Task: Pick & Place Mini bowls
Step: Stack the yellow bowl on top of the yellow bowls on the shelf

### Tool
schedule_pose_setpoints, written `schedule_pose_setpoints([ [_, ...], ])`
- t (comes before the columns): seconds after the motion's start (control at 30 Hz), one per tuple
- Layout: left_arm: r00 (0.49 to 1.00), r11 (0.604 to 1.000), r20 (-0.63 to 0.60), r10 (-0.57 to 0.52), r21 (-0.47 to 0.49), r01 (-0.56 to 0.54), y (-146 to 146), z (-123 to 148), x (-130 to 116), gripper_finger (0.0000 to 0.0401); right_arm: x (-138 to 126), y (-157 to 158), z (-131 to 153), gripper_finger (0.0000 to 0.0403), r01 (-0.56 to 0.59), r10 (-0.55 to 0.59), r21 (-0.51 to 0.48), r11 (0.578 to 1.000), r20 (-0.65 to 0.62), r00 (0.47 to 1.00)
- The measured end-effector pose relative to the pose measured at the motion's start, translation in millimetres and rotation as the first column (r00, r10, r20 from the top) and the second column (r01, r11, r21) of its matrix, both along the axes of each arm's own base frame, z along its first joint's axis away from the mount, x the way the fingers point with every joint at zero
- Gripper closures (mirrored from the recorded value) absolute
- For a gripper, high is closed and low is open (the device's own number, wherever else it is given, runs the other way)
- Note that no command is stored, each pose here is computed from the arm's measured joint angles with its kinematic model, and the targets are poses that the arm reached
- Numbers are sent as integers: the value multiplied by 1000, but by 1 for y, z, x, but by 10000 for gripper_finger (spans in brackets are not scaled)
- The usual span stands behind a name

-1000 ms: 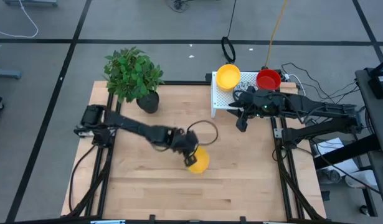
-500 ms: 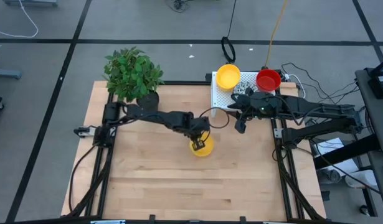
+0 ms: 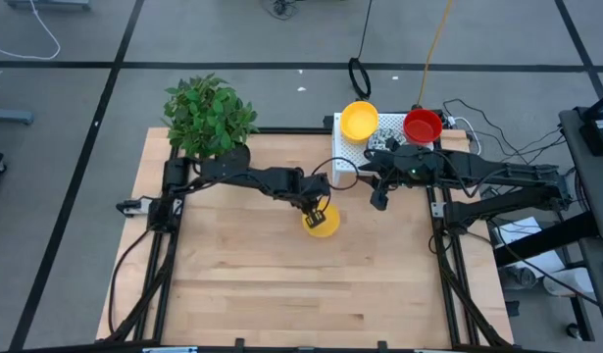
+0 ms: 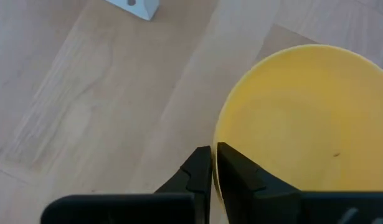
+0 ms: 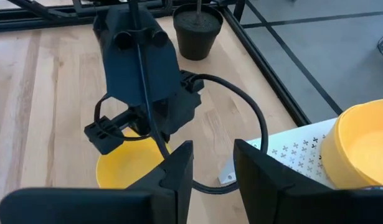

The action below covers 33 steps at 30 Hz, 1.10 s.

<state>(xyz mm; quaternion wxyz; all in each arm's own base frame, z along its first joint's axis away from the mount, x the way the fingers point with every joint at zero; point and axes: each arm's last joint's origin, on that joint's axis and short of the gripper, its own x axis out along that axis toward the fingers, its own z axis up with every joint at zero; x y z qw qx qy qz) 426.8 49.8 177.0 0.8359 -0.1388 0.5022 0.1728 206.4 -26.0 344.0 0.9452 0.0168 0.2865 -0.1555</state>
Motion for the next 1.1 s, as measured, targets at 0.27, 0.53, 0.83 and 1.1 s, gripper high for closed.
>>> schedule_pose_setpoints([
  [0.27, 1000, 1000, 0, 25, -18, -25, 0, 1, -1, 288, -1, 0, -1, 300, -2, 2, 2, 1000, -12, 1000],
  [0.53, 999, 992, 7, 53, -111, -52, -6, 46, -24, 219, 3, 6, -30, 299, -78, 84, 128, 989, -45, 995],
  [0.83, 988, 945, 110, 113, -320, -72, -31, 131, -76, 210, 26, 32, -84, 227, -223, 222, 135, 965, 25, 975],
  [1.1, 947, 933, 316, 63, -356, 57, -62, 199, -130, 210, 54, 52, -133, 194, -413, 409, 21, 910, -201, 890],
])
